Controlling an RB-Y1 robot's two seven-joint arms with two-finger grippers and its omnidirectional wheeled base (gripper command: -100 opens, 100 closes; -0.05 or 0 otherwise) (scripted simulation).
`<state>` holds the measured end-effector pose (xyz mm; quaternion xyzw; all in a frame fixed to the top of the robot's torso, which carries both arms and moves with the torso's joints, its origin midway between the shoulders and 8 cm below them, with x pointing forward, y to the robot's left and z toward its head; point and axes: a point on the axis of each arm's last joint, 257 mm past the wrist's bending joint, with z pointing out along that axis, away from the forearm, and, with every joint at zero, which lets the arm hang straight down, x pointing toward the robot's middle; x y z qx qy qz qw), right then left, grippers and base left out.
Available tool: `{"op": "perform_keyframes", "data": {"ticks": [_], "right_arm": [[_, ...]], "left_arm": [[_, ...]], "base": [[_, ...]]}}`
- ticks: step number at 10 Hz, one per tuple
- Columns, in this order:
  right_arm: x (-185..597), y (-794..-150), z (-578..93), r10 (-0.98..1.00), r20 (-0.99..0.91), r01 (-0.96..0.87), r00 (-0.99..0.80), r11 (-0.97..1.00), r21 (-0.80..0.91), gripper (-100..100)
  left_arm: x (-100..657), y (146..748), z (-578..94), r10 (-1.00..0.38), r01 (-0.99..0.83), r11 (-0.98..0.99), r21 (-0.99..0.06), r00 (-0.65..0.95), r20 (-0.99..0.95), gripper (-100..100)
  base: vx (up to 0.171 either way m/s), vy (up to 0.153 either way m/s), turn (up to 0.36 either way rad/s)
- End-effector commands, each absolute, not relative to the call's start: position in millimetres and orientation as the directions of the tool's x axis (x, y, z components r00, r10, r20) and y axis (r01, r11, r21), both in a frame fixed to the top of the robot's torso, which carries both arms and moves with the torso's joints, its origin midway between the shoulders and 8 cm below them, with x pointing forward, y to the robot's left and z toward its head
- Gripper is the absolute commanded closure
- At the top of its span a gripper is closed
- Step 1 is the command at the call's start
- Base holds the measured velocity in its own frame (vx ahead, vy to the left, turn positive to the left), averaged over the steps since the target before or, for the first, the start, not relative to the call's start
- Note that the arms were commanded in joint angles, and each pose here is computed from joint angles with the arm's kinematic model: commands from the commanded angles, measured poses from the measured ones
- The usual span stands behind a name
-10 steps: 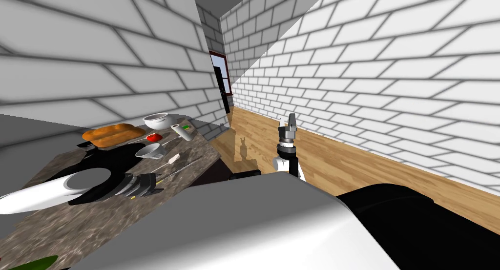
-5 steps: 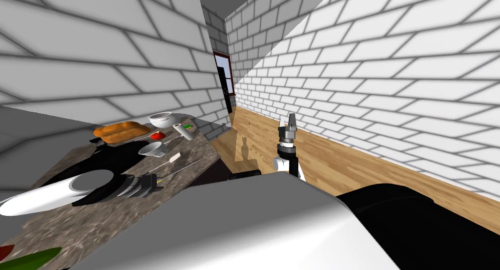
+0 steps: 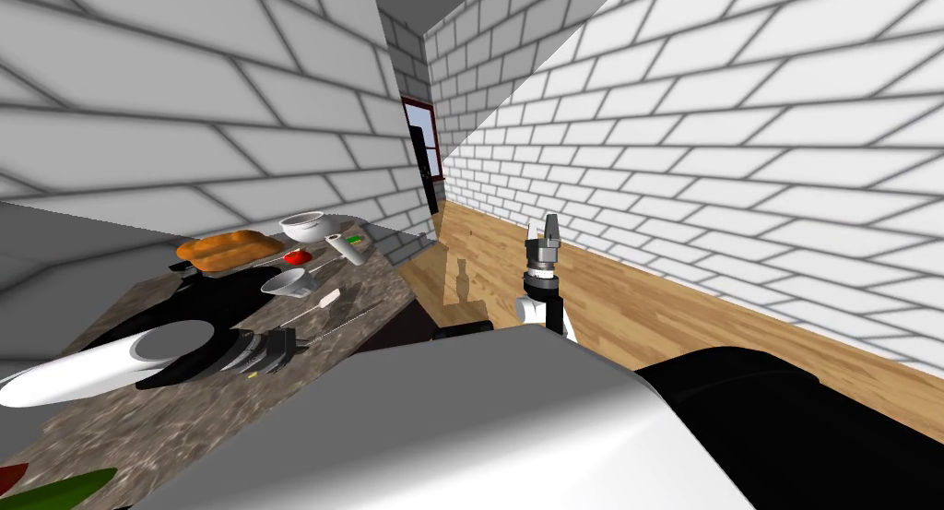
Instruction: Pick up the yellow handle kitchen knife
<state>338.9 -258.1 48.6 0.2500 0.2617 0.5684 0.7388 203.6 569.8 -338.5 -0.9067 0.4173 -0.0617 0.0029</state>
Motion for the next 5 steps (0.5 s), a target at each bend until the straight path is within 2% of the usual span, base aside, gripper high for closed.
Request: {"op": "perform_keyframes", "data": {"ticks": [1,3,4,5], "right_arm": [[338.9,-258.1,48.6,0.971,-0.102,-0.709,0.217,0.229,0.667,0],[339.0,-258.0,48.7,0.971,-0.103,-0.709,0.217,0.229,0.667,0],[339.0,-258.0,48.7,0.971,-0.103,-0.709,0.217,0.229,0.667,0],[338.9,-258.1,48.6,0.971,-0.103,-0.709,0.217,0.229,0.667,0]], "left_arm": [[204.3,568.3,-333.4,-0.743,-0.743,-0.667,-0.048,0.660,0.114,100],[206.7,566.3,-327.1,-0.731,-0.732,-0.680,-0.043,0.672,0.117,100],[206.6,567.4,-330.2,-0.737,-0.738,-0.673,-0.047,0.666,0.116,100],[207.3,567.3,-329.4,-0.736,-0.736,-0.675,-0.047,0.667,0.117,0]], "base": [[-0.019,0.040,-0.160],[-0.052,0.060,-0.168],[-0.019,0.020,-0.040],[0.000,0.000,0.000]]}}
